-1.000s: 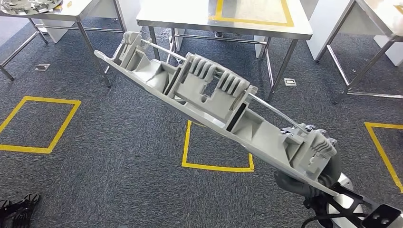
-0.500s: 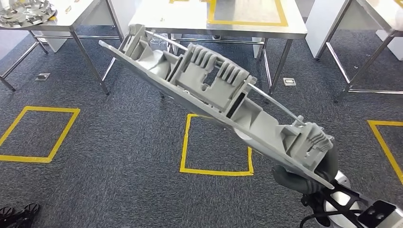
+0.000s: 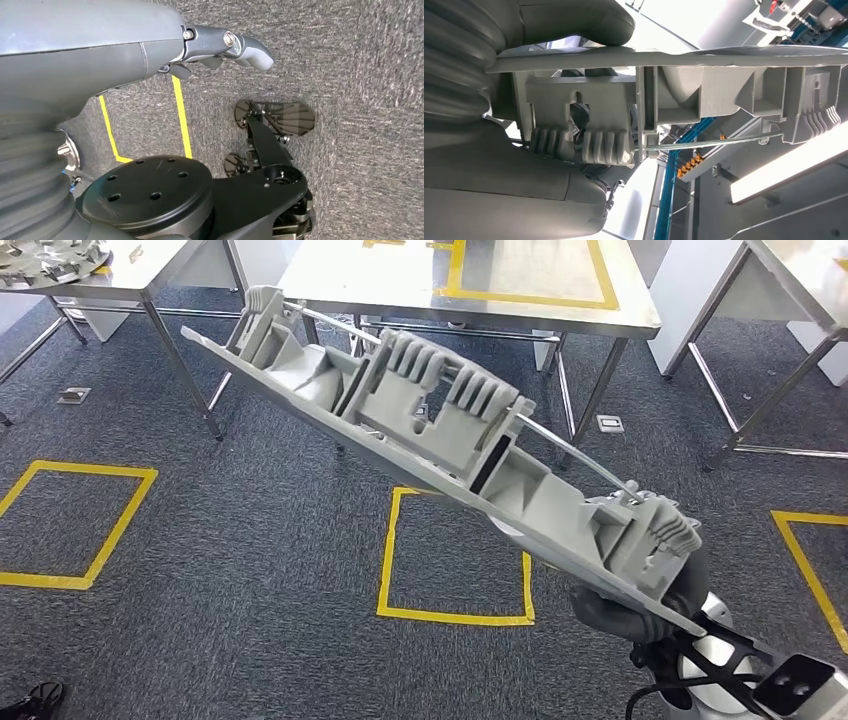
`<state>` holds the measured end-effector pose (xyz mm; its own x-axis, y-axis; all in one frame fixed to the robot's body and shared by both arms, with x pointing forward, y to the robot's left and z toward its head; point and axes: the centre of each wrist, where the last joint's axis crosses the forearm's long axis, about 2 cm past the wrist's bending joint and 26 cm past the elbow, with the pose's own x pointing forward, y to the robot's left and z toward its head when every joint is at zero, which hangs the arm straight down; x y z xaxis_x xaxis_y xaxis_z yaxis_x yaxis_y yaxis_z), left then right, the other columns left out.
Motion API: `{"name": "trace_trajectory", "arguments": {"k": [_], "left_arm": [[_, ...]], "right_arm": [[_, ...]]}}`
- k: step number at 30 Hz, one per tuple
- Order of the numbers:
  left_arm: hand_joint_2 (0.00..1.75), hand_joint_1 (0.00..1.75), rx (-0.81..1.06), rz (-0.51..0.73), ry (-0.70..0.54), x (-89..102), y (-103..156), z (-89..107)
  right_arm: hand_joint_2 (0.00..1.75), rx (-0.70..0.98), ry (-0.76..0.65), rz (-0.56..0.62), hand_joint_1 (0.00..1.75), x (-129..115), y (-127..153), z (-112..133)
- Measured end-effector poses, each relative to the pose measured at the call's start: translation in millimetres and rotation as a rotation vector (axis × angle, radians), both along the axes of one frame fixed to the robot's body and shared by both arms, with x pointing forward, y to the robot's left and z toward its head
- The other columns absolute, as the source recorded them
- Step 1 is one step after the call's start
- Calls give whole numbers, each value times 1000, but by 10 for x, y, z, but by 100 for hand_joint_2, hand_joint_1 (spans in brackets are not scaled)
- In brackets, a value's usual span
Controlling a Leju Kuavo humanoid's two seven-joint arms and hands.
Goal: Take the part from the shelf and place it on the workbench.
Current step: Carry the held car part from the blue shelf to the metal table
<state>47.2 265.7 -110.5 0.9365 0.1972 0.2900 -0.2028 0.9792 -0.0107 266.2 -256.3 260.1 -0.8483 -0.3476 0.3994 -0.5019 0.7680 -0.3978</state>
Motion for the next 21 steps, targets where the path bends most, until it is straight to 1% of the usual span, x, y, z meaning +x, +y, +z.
{"name": "trace_trajectory", "arguments": {"k": [5,14,21], "left_arm": [[175,0,-1,0,3,-20,-4,-2],[175,0,0,-3,-4,5,-3,1],[175,0,2,-7,9,-43,5,-5]], "right_arm": [[175,-3,2,-5,175,-5,1,-8],[175,4,6,-13,175,-16,4,-23],[175,4,13,-17,175,-29,3,-45]]}}
